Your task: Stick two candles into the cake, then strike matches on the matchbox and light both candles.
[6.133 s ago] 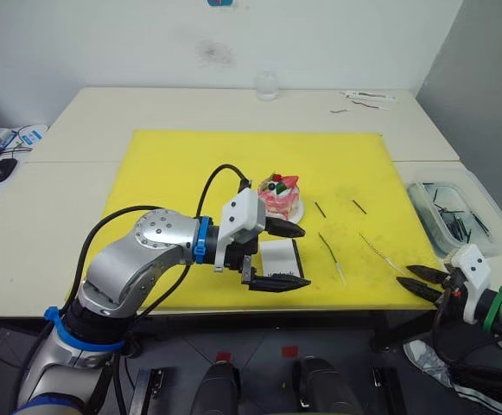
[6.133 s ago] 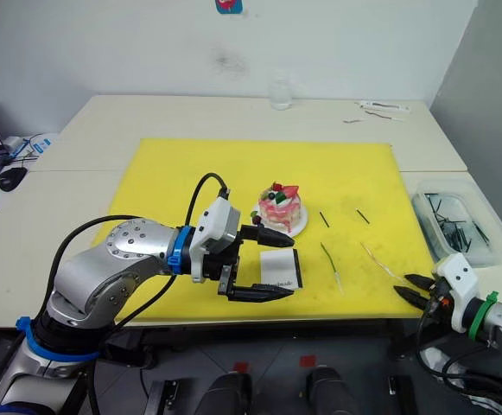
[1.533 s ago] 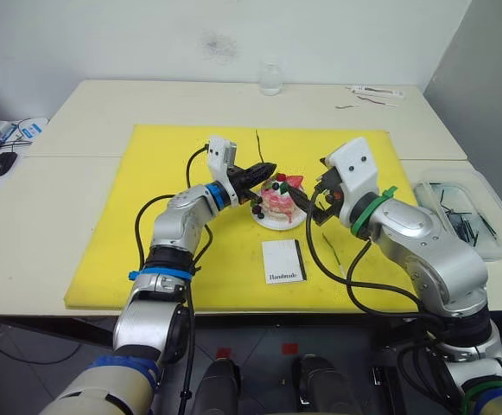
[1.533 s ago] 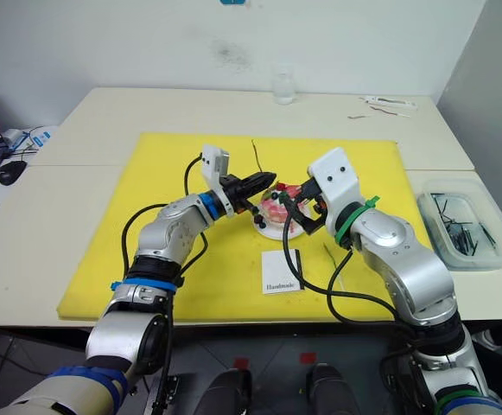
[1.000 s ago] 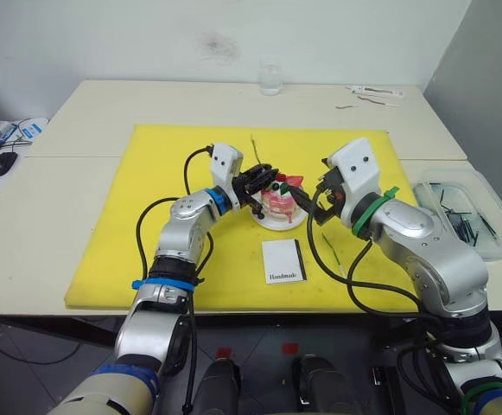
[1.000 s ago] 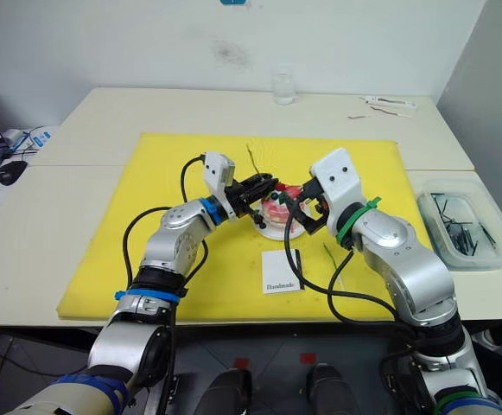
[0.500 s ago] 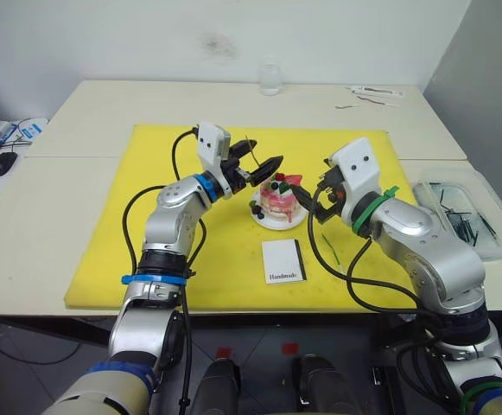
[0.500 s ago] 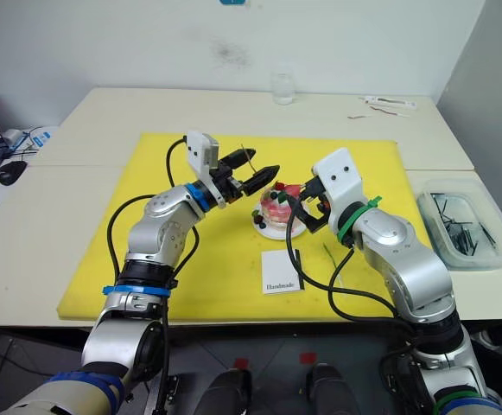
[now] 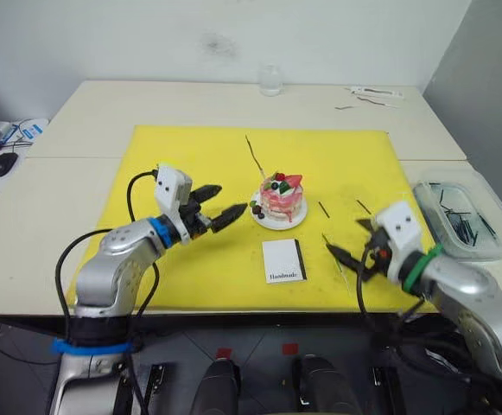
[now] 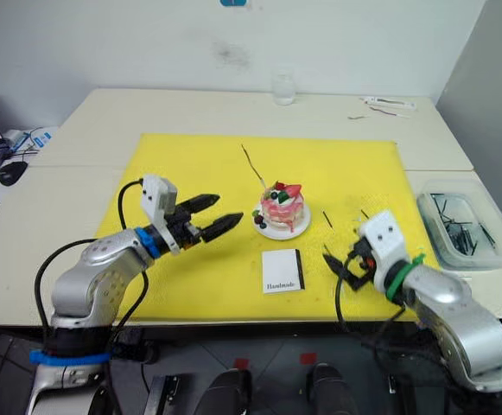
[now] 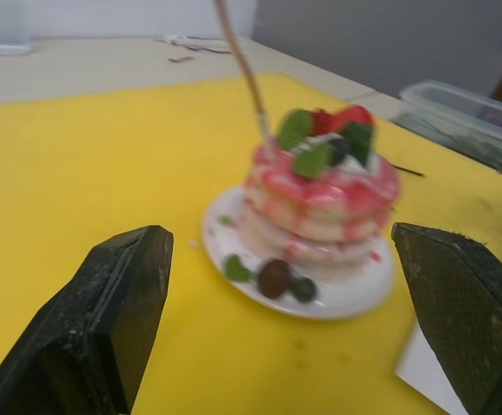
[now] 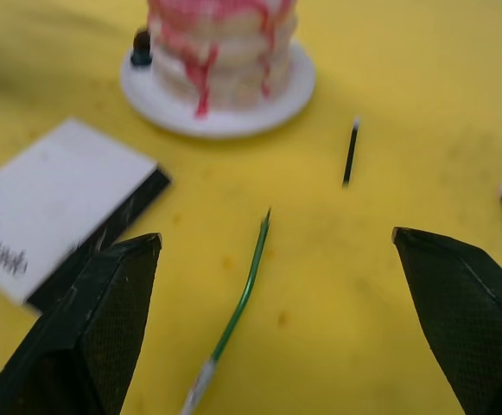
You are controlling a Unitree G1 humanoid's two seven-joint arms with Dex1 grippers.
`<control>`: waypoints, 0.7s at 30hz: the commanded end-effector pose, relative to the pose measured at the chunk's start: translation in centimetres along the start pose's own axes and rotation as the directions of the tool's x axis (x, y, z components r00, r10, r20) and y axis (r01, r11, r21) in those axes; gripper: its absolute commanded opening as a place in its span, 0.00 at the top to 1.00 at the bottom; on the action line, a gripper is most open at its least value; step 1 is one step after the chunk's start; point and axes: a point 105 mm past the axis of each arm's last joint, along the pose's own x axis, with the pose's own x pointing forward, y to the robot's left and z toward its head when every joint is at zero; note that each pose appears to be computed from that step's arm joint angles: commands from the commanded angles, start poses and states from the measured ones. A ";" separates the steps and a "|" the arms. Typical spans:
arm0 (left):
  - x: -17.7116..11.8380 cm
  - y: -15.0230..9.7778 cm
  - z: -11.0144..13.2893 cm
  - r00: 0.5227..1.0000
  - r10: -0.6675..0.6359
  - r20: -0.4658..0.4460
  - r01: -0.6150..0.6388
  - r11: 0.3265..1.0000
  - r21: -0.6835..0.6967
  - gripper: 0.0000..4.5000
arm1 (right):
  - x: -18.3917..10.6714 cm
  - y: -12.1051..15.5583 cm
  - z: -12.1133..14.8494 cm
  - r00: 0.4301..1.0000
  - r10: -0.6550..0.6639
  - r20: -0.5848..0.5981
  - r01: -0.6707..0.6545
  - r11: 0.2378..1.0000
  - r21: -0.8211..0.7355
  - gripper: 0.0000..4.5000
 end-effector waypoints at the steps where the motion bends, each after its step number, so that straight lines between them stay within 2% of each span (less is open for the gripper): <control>1: 0.3 -4.4 2.5 0.980 -0.196 0.023 0.194 0.979 0.065 0.00 | -0.7 0.3 0.1 1.000 0.017 0.018 -0.017 1.000 -0.013 0.00; 2: 0.4 -6.1 2.9 0.959 -0.284 0.002 0.282 0.955 0.095 0.00 | -0.6 0.1 -0.3 1.000 0.003 -0.001 -0.003 1.000 -0.002 0.00; 4: -0.1 -9.3 2.6 0.884 -0.456 -0.104 0.467 0.863 0.190 0.00 | 0.0 0.4 -0.8 1.000 0.007 -0.021 -0.006 0.999 0.032 0.00; 5: -0.4 -10.0 1.9 0.851 -0.500 -0.162 0.526 0.816 0.241 0.00 | 0.3 0.8 -1.2 0.999 0.015 -0.043 -0.013 0.999 0.045 0.00; 8: -0.1 -9.7 1.2 0.841 -0.503 -0.200 0.541 0.791 0.284 0.00 | 0.7 1.4 -1.7 0.998 0.014 -0.066 -0.010 0.998 0.060 0.12; 10: 0.1 -9.6 1.0 0.840 -0.507 -0.196 0.543 0.789 0.287 0.00 | 0.8 1.6 -2.0 0.997 0.007 -0.079 -0.002 0.998 0.066 0.26; 18: -0.1 -9.8 -0.2 0.834 -0.518 -0.190 0.552 0.785 0.281 0.00 | -0.1 1.3 -3.0 0.987 -0.044 -0.152 0.054 0.997 0.062 0.94; 19: -0.1 -9.7 -0.3 0.834 -0.517 -0.191 0.551 0.785 0.282 0.00 | -0.3 1.3 -3.0 0.987 -0.043 -0.154 0.054 0.996 0.066 0.99; 21: -0.1 -9.5 -0.4 0.835 -0.516 -0.192 0.551 0.784 0.286 0.00 | -0.6 1.1 -2.6 0.988 -0.043 -0.148 0.054 0.996 0.072 0.99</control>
